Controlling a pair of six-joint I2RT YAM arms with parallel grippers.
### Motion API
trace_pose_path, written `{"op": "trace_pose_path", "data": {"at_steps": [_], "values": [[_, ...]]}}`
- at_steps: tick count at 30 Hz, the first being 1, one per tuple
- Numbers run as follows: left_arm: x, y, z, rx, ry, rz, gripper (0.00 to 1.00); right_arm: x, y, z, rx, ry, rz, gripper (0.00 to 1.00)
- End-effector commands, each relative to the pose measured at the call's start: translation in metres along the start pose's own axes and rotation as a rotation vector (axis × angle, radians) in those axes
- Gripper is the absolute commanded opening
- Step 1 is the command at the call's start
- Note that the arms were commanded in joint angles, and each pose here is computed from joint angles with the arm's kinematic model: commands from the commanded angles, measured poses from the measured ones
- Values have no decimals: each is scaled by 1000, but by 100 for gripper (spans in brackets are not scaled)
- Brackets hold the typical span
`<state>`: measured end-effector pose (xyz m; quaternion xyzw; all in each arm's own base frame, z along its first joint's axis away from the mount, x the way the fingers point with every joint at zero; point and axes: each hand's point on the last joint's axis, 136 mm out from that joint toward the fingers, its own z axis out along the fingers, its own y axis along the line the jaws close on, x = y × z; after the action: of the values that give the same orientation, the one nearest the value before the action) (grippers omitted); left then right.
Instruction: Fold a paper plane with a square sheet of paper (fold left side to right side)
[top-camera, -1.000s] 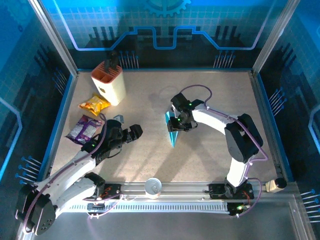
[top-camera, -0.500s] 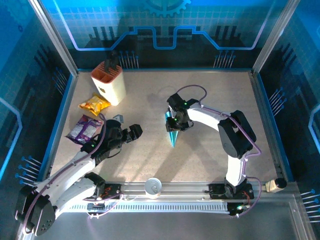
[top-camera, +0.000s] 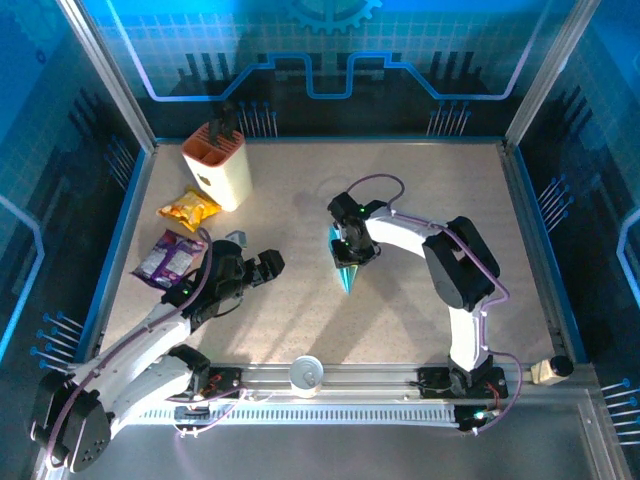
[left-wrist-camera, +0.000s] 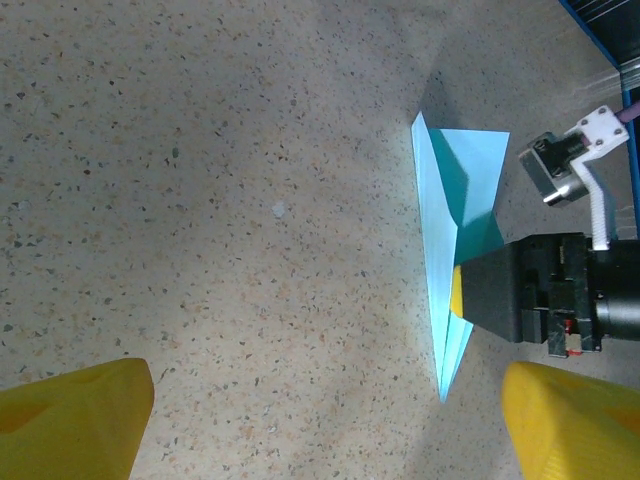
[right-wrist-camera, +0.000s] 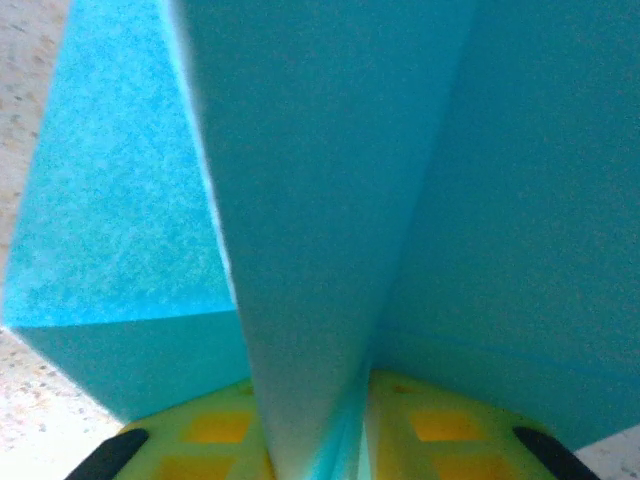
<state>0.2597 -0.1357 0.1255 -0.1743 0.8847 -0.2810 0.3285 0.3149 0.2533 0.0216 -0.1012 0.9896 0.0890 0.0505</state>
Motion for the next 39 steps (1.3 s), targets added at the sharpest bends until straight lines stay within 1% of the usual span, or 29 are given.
{"op": "trace_pose_path", "data": {"at_steps": [1, 4, 8, 10, 14, 18, 23, 32, 37, 39], "values": [[0, 5, -2, -11, -8, 6, 91, 3, -1, 1, 56, 14, -19, 24], [-1, 5, -2, -11, -9, 4, 91, 1, -1, -4, 63, -7, -18, 18], [-1, 6, -2, -14, -8, 5, 91, -6, -7, -20, 84, -38, -17, 7], [-2, 5, -3, -14, -10, 6, 91, -10, -13, -27, 94, -46, -7, 4], [-3, 4, -3, -14, -9, 8, 91, -25, -29, -33, 103, -43, 47, 4], [-2, 4, -3, -14, -5, 6, 91, -45, -42, -29, 126, -34, 96, 4], [-1, 5, -3, -16, 5, 6, 92, -62, -53, -22, 149, -23, 150, 4], [3, 9, -2, -22, 18, -7, 92, -69, -61, -7, 175, 4, 216, 4], [4, 9, -2, -22, 21, -5, 91, -67, -63, -1, 179, 16, 220, 13], [4, 8, -2, -22, 20, -4, 92, -66, -64, 2, 185, 18, 218, 17]]}}
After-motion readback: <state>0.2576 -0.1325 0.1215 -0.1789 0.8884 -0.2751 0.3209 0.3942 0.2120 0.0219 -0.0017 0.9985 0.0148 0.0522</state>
